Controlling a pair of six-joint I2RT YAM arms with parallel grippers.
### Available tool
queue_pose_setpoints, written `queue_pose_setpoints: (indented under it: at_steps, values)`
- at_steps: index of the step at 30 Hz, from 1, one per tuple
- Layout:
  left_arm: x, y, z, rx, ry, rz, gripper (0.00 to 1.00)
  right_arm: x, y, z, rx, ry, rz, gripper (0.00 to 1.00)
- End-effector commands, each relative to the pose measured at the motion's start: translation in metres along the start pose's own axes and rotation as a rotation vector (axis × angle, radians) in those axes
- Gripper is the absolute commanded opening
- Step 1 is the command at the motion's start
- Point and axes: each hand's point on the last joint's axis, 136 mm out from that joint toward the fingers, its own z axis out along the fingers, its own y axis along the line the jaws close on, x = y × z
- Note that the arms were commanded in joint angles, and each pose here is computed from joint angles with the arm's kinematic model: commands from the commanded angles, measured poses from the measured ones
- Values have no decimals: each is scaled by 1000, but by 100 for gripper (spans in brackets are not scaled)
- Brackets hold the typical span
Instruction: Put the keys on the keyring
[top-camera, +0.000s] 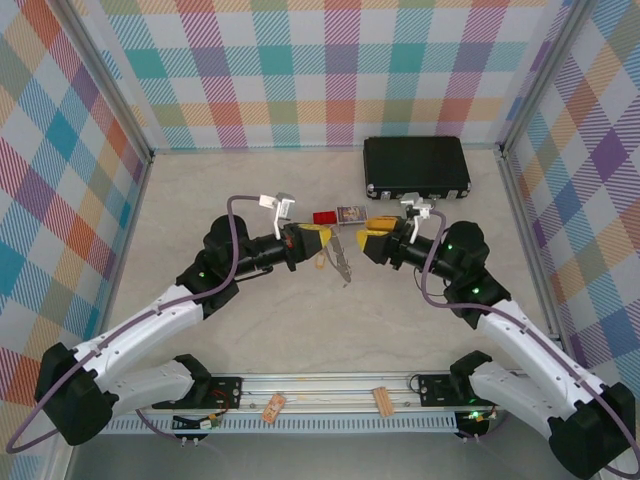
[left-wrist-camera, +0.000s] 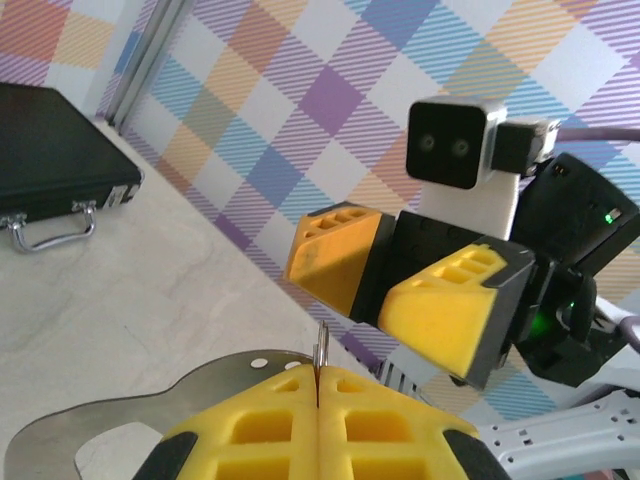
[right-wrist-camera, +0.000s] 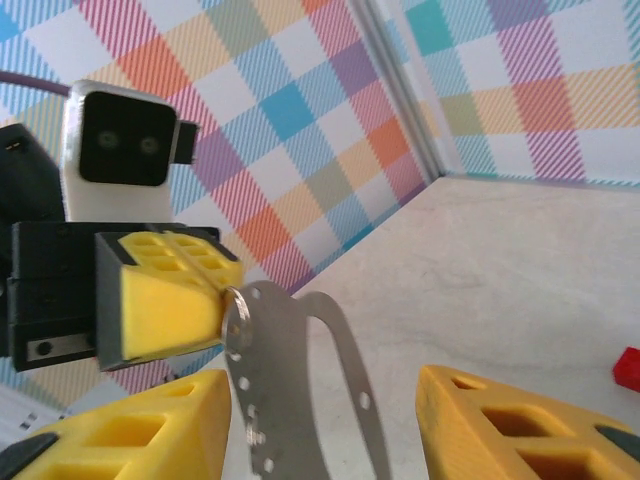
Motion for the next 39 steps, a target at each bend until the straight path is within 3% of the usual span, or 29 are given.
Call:
queue_pose_setpoints:
  at_steps: [1, 3, 10, 18, 39]
  values:
    - [-16, -12, -6, 38, -73, 25, 0, -13, -5, -6, 45, -72, -11, 50]
    - [-15, -13, -5, 52, -69, 20, 0, -13, -7, -6, 56, -75, -7, 55]
    - [-13, -20, -3, 96, -53, 7, 0, -9, -7, -3, 44, -54, -12, 55]
    - [-6, -22, 3, 131, -9, -10, 0, -5, 13, 4, -74, 18, -23, 42]
    - [-8, -23, 13, 186, -24, -42, 0, 4, 18, 3, -105, 54, -18, 37]
